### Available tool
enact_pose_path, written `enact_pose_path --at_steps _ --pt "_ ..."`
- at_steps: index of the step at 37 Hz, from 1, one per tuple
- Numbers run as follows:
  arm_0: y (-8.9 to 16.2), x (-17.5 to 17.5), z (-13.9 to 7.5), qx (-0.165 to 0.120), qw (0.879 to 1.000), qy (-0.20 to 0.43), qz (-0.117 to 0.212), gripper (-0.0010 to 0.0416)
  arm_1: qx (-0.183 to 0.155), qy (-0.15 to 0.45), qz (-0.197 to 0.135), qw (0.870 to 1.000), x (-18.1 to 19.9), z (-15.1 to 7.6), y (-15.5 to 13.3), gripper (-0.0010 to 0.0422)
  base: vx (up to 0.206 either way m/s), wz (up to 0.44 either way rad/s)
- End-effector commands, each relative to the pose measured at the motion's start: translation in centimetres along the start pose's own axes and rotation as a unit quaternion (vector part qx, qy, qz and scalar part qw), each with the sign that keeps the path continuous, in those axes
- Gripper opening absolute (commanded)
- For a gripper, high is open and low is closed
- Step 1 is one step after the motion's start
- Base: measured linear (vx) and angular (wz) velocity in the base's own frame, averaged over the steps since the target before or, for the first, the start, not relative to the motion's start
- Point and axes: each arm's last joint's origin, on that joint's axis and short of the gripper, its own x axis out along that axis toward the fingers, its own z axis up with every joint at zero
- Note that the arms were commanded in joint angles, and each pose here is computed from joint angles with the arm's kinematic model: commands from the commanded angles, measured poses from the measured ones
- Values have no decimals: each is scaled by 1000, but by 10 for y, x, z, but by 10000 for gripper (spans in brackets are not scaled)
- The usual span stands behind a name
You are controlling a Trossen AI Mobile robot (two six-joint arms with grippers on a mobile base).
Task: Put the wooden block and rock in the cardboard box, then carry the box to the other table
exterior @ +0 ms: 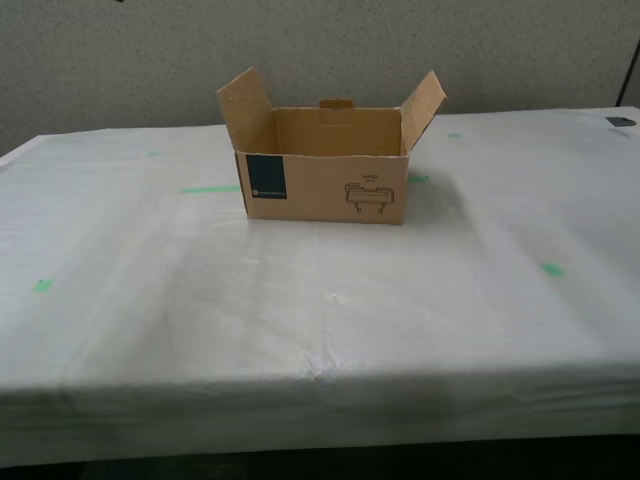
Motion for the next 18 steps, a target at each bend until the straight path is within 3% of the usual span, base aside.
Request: enact_pose_path --at_steps 1,7,18 --pt "-1 -5 -9 6 1000 -21 3 394 4 -8 -3 1000 6 -3 1 394 0 0" --pt "-2 -13 -20 7 999 -37 6 394 3 1 -1 1000 16 -15 3 394 0 0" --pt "-1 -21 -19 4 999 -49 9 394 3 9 0 1000 19 -19 4 394 0 0"
